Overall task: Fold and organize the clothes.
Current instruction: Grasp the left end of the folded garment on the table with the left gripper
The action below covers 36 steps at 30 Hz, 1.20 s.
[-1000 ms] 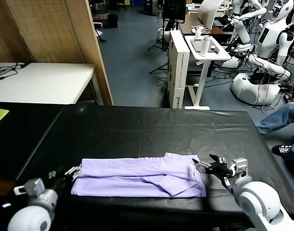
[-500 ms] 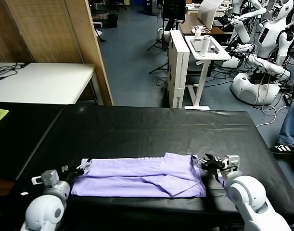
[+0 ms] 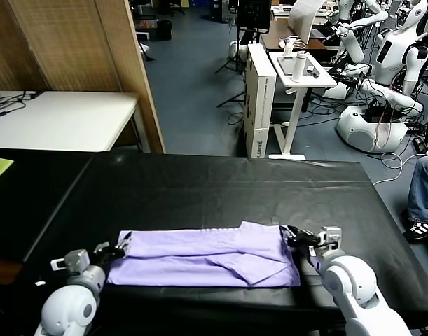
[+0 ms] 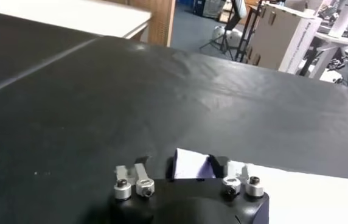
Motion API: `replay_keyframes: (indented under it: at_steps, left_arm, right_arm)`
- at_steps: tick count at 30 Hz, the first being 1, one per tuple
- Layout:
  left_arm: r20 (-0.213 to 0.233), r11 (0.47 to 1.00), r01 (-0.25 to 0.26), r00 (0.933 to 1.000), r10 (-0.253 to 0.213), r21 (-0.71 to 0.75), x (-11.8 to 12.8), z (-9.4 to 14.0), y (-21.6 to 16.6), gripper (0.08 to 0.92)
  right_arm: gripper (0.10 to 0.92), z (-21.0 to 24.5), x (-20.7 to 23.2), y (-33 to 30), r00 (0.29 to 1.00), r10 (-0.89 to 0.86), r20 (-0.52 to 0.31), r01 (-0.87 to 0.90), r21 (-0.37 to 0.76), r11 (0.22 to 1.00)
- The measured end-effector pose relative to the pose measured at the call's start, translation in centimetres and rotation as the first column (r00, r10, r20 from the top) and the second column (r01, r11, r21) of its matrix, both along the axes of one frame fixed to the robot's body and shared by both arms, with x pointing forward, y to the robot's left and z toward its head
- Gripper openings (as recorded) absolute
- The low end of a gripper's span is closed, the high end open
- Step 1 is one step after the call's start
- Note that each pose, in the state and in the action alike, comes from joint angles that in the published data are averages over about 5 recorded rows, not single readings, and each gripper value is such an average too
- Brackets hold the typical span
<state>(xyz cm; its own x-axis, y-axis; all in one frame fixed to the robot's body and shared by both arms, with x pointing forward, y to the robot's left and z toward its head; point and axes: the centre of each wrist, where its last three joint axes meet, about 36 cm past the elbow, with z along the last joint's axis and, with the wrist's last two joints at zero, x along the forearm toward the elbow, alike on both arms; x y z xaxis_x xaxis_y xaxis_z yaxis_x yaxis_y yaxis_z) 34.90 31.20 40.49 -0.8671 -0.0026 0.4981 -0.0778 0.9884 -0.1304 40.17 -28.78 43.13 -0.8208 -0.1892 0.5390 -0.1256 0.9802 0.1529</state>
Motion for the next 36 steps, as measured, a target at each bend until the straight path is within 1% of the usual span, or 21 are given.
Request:
replay_keyframes:
  at_steps: [1, 3, 9, 18, 21, 24, 26, 27, 28, 29, 32, 33, 34, 35, 36]
  left_arm:
    - [0.002, 1.0, 0.002, 1.0, -0.002, 0.002, 0.1, 0.0, -0.1, 0.188]
    - [0.004, 1.0, 0.006, 1.0, -0.006, 0.002, 0.3, 0.1, -0.4, 0.156]
    - [0.012, 1.0, 0.007, 0.9999, -0.007, -0.004, 1.7, 0.1, -1.0, 0.154]
    - [0.047, 1.0, 0.019, 0.9987, -0.018, -0.015, 6.0, -0.2, -1.5, 0.154]
    - [0.057, 1.0, 0.024, 0.9981, -0.022, -0.018, 7.4, -0.1, -1.6, 0.154]
    - [0.066, 1.0, 0.026, 0.9975, -0.025, -0.017, 8.2, 0.1, -1.6, 0.154]
    - [0.073, 1.0, 0.026, 0.997, -0.025, -0.013, 8.3, 0.2, -1.5, 0.154]
    - [0.076, 1.0, 0.026, 0.9968, -0.025, -0.01, 8.4, 0.2, -1.3, 0.163]
    - [0.079, 1.0, 0.025, 0.9966, -0.024, -0.007, 8.3, 0.3, -1.1, 0.172]
    - [0.081, 1.0, 0.023, 0.9964, -0.022, -0.004, 8.3, 0.3, -0.9, 0.199]
    - [0.083, 1.0, 0.015, 0.9965, -0.015, 0.002, 8.0, 0.6, 0.0, 0.349]
    - [0.082, 1.0, 0.012, 0.9965, -0.012, 0.003, 7.9, 0.7, 0.2, 0.424]
    - [0.082, 1.0, 0.01, 0.9966, -0.01, 0.003, 7.7, 0.8, 0.5, 0.481]
    - [0.08, 1.0, 0.009, 0.9967, -0.009, 0.002, 7.6, 0.9, 0.9, 0.538]
    - [0.077, 1.0, 0.008, 0.997, -0.008, 0.0, 7.4, 1.0, 1.2, 0.614]
  right_arm:
    - [0.143, 0.0, 0.0, -0.1, 1.0, -0.004, 0.007, 0.004, 0.0, 1.0]
    - [0.143, 0.1, 0.0, -0.2, 1.0, -0.015, 0.021, 0.015, -0.001, 1.0]
    - [0.143, -0.3, 0.6, -0.4, 0.997, -0.047, 0.057, 0.047, -0.004, 0.999]
    - [0.143, -1.5, 2.6, -0.8, 0.993, -0.07, 0.1, 0.071, -0.006, 0.997]
    - [0.143, -1.9, 3.5, -1.1, 0.993, -0.058, 0.104, 0.057, 0.012, 0.998]
    - [0.154, -1.8, 4.2, -1.4, 0.992, -0.032, 0.119, 0.028, 0.038, 0.999]
    - [0.214, -1.6, 4.4, -1.6, 0.99, -0.017, 0.137, 0.01, 0.053, 0.999]
    - [0.263, -1.4, 4.5, -1.7, 0.989, -0.012, 0.148, 0.004, 0.059, 0.998]
    - [0.331, -1.2, 4.4, -1.8, 0.987, -0.008, 0.159, -0.002, 0.063, 0.998]
    - [0.388, -1.0, 4.3, -2.0, 0.985, -0.003, 0.171, -0.008, 0.064, 0.998]
    - [0.578, -0.2, 3.7, -2.3, 0.979, 0.013, 0.203, -0.026, 0.058, 0.998]
    - [0.635, 0.1, 3.4, -2.3, 0.977, 0.019, 0.211, -0.031, 0.054, 0.998]
    - [0.708, 0.4, 3.1, -2.4, 0.976, 0.024, 0.218, -0.036, 0.05, 0.998]
    - [0.763, 0.7, 2.8, -2.4, 0.974, 0.028, 0.225, -0.04, 0.046, 0.998]
    - [0.806, 1.0, 2.4, -2.5, 0.973, 0.032, 0.23, -0.043, 0.042, 0.998]
